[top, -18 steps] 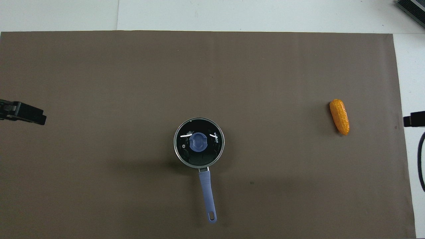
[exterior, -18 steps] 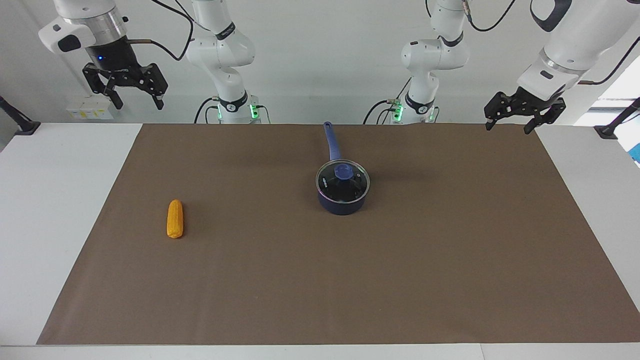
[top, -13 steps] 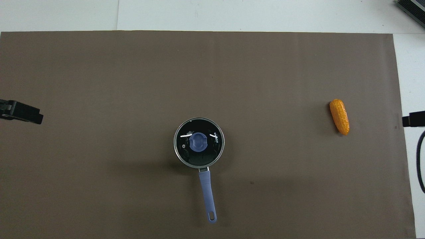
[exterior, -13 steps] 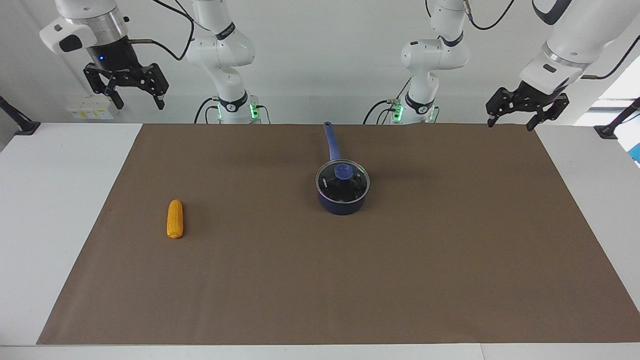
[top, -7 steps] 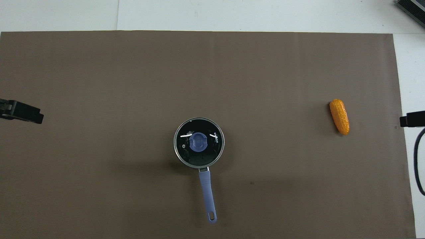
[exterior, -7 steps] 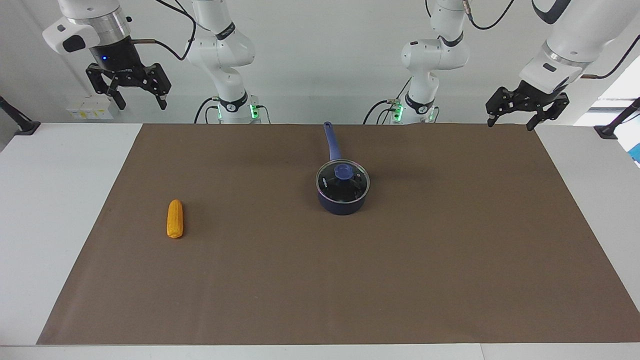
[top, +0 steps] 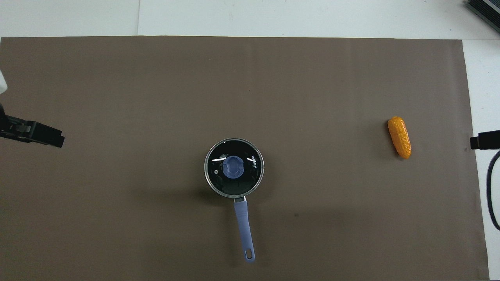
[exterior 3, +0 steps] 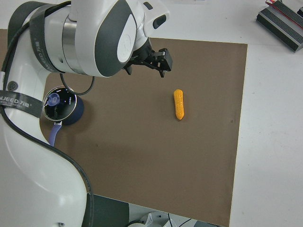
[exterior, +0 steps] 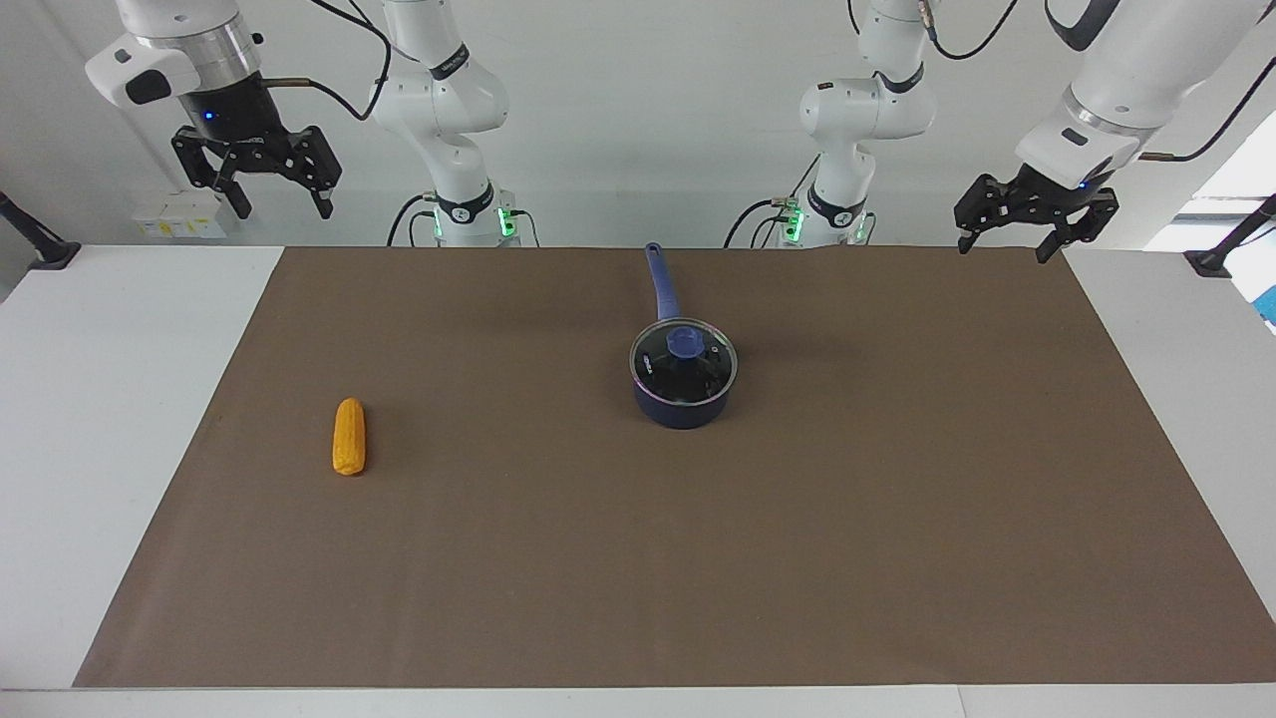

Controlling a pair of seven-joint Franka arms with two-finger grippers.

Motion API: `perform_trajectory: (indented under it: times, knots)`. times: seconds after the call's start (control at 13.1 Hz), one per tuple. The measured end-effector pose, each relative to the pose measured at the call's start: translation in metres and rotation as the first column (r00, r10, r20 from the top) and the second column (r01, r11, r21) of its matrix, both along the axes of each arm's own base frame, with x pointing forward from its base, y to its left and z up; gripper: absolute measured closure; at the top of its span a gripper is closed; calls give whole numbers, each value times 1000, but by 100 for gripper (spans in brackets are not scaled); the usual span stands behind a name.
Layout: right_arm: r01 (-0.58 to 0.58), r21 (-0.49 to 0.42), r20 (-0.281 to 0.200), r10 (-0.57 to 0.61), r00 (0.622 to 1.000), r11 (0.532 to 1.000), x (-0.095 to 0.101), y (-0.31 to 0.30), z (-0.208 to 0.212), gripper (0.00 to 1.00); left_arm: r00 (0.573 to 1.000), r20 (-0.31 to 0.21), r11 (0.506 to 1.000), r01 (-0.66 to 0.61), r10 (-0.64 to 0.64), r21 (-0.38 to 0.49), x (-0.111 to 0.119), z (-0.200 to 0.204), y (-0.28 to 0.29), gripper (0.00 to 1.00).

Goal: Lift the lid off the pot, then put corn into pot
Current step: 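Reach the left gripper to the lid knob while the right gripper reaches the corn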

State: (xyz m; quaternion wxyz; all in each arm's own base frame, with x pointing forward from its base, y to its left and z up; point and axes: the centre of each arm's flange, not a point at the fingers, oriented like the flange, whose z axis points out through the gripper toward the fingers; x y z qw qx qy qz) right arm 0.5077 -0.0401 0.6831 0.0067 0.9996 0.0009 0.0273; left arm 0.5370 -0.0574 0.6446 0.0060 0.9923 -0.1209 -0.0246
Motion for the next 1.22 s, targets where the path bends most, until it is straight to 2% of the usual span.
perform_trajectory:
  times: [0.54,0.69,0.77,0.99,1.22]
  knots:
    - [19,1,0,-19,1000,1000,-1,-10,0,0,997,2,997,78,-78,-14,-1,-30,-48,0]
    - [23,2,-17,-23,1000,1000,-1,-12,-8,0,995,-6,995,101,-101,-14,0,-43,-65,0]
    - [22,3,-26,-22,999,1000,1,-12,-18,0,995,-3,995,104,-104,-13,0,-49,-76,0]
    - [18,-2,22,-18,1000,1000,22,-12,-67,0,995,-5,995,96,-96,-10,1,-71,-120,0]
    - [18,-9,12,-18,1000,1000,46,-13,-132,0,996,-4,996,89,-89,-9,0,-92,-164,0]
